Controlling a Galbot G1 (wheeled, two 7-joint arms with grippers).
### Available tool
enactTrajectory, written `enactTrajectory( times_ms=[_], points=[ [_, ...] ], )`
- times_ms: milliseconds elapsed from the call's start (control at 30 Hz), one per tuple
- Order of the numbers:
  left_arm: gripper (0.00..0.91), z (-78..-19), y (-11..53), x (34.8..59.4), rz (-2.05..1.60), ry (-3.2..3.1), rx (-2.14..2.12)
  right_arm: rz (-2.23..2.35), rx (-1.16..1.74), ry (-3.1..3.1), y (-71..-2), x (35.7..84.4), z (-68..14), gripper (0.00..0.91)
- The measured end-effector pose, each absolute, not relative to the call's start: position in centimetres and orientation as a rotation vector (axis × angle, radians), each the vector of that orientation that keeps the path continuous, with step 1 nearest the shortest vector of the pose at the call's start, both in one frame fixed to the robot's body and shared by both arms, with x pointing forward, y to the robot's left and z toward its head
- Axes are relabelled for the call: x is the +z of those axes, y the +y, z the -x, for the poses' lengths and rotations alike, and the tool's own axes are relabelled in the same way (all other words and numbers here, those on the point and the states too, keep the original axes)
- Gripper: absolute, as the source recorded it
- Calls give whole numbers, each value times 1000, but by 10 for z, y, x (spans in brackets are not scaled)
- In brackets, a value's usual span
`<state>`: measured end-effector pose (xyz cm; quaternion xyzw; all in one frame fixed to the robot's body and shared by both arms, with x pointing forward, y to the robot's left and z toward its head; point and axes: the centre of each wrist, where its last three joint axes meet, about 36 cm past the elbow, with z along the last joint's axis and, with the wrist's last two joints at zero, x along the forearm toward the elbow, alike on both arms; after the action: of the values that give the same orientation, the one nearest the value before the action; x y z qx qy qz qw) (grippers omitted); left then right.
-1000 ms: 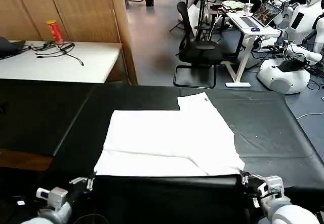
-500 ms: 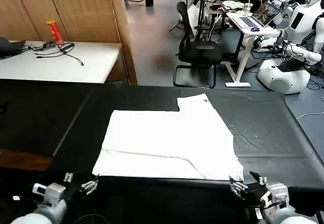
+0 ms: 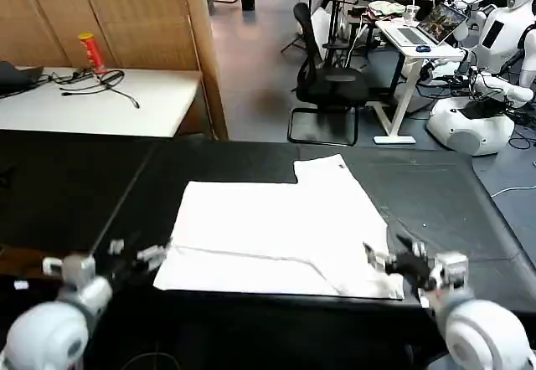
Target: Fold and organize the clothes.
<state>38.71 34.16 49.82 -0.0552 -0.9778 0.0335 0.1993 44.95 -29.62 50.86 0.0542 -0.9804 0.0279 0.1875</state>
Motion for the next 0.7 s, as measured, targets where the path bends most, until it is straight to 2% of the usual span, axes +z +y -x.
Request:
enactTrajectory(
  times_ms=[367,700],
  points=[
    [878,-517,352,483,178,-2653,171,-76,43,-2693,-278,483,-571,878],
    [878,-578,349,466,173,-2546,130,-42,-26,-2604,-263,465,-633,878]
  ],
)
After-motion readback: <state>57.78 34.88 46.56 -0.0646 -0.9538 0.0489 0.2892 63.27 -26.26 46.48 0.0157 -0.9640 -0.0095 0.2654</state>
